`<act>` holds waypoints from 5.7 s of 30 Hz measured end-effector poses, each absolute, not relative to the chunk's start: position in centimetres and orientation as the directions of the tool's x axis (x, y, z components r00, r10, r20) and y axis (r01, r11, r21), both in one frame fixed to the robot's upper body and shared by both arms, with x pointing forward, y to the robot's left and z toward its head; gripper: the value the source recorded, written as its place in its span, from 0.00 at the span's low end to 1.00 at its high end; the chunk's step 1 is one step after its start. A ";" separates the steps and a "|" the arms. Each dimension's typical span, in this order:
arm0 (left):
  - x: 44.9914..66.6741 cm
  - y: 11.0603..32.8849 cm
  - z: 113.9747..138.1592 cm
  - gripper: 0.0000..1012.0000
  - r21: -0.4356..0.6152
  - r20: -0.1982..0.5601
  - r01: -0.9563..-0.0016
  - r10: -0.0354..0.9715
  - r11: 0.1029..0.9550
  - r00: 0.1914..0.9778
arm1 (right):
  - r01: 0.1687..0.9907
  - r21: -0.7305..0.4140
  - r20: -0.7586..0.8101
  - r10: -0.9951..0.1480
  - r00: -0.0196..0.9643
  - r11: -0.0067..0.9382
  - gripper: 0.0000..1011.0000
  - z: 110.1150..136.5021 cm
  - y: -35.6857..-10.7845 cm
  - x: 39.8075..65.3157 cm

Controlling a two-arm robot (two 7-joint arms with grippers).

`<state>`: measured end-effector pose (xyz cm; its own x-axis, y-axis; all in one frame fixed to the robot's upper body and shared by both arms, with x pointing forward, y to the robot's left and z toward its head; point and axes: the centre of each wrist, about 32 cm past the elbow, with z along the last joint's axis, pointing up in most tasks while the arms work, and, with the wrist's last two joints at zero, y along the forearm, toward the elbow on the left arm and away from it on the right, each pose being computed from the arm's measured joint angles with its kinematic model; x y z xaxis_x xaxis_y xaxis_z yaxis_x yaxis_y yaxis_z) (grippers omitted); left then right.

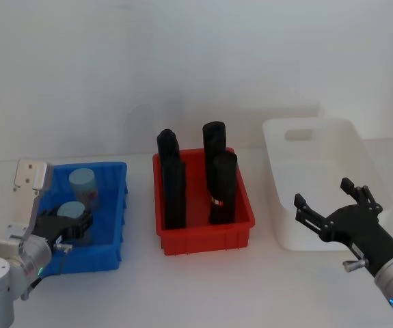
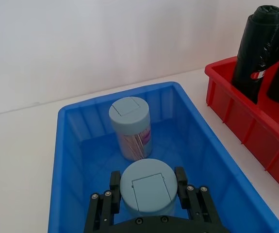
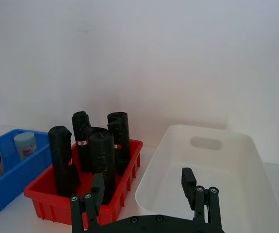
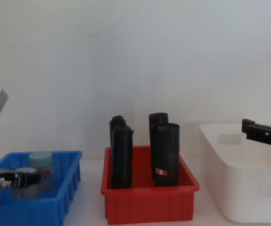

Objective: Pick the cotton swabs from the blue box and place them into the white box.

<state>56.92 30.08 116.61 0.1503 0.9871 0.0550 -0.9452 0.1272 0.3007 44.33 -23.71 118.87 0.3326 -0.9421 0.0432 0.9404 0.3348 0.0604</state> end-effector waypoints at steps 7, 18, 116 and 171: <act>56.9 30.0 117.4 0.66 0.285 0.075 -0.950 0.985 0.129 0.157 | 0.940 0.060 0.043 -0.942 0.333 0.335 0.99 118.9 -23.7 44.3; 56.2 29.5 120.7 0.66 0.237 0.113 -0.956 0.973 0.171 0.203 | 0.940 0.060 0.043 -0.942 0.333 0.335 0.99 118.9 -23.7 44.3; 55.2 26.4 132.8 0.66 0.160 0.019 -0.686 0.693 0.710 0.721 | 0.720 -0.078 0.218 -0.693 0.687 0.689 0.99 126.1 -18.4 50.4; 55.2 26.5 132.8 0.66 0.160 0.019 -0.686 0.693 0.709 0.721 | 0.706 -0.174 0.145 -0.691 0.708 0.687 0.64 126.8 -10.8 54.3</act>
